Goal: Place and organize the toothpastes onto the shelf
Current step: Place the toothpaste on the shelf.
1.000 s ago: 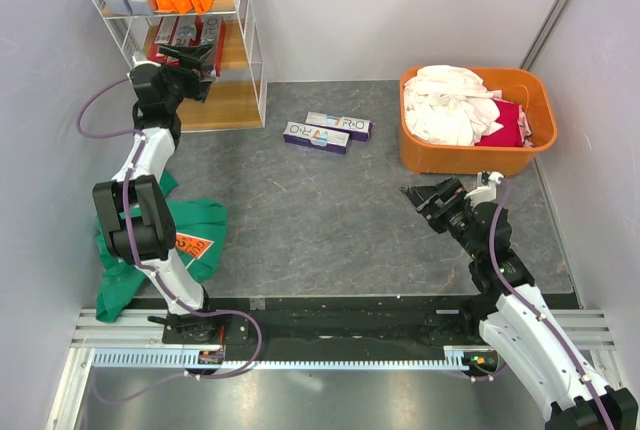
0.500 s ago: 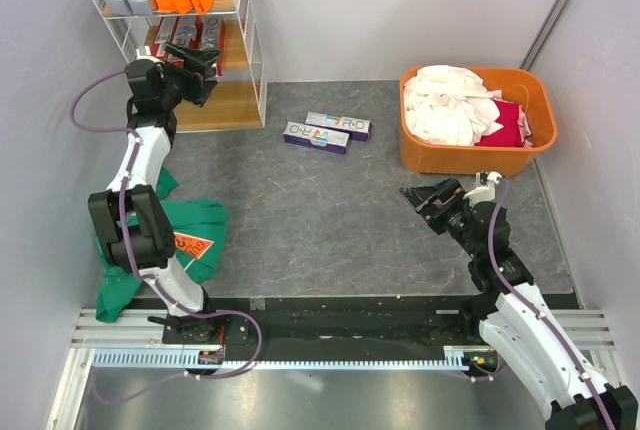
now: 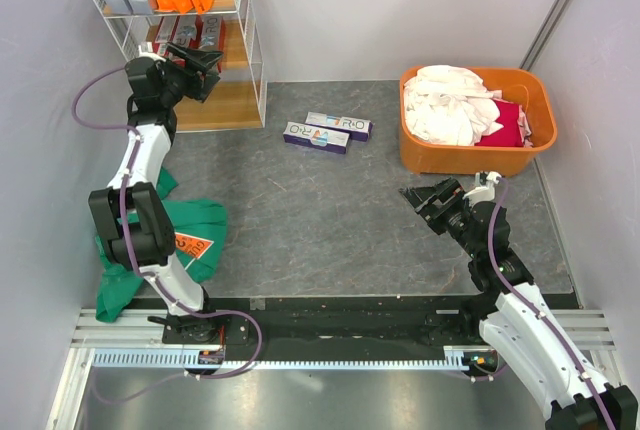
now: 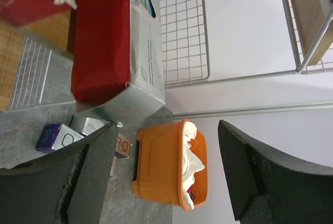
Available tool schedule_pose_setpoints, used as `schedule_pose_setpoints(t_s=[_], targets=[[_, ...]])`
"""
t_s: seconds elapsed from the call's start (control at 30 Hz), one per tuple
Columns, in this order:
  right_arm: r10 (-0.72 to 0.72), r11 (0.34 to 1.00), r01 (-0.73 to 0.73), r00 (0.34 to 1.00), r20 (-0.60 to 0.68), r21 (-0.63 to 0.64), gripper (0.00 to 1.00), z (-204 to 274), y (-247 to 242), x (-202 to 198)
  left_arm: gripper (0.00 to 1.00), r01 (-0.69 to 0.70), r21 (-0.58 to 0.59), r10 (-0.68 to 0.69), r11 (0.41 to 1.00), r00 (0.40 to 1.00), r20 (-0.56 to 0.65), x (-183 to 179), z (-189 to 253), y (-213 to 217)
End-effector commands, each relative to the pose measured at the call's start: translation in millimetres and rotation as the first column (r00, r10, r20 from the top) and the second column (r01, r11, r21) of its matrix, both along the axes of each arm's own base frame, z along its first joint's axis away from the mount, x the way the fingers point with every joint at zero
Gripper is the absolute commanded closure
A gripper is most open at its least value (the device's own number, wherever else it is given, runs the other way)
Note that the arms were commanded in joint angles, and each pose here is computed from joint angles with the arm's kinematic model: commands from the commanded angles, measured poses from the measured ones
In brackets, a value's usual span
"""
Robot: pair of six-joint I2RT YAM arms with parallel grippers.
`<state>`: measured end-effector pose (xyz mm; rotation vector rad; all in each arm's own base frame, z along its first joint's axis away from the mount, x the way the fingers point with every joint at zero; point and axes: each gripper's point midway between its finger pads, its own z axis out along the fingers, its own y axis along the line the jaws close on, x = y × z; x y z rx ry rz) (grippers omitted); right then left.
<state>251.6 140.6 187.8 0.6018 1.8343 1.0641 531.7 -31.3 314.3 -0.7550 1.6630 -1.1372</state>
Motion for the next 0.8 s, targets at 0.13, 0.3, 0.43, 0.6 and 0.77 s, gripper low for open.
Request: schedule_pose_setpoints(t_s=[0.13, 0.3, 0.43, 0.6, 0.77], targets=[[0.010, 1.000, -0.010, 0.999, 0.037, -0.004, 0.02, 11.2, 0.9, 0.9, 0.19, 0.018, 0.001, -0.018, 1.000, 0.997, 0.079, 33.9, 21.9, 5.4], [0.012, 1.000, -0.012, 0.999, 0.037, -0.006, 0.02, 10.7, 1.0, 0.9, 0.19, 0.045, 0.004, -0.045, 0.999, 0.996, 0.078, 37.7, 18.0, 1.8], [0.008, 1.000, -0.007, 0.999, 0.038, -0.013, 0.02, 9.6, 0.0, 1.5, 0.18, 0.041, 0.031, -0.044, 0.999, 0.993, 0.111, 9.3, 18.0, -2.1], [0.008, 1.000, -0.007, 1.000, 0.017, -0.026, 0.02, 2.6, 0.0, 3.4, 0.13, 0.072, 0.085, -0.084, 0.994, 0.987, 0.136, -30.6, 9.5, -17.2], [0.014, 0.999, -0.014, 1.000, 0.002, -0.037, 0.02, -1.2, 1.1, 5.1, 0.08, 0.124, 0.215, -0.156, 0.969, 0.978, 0.140, -67.3, -2.7, -43.7]])
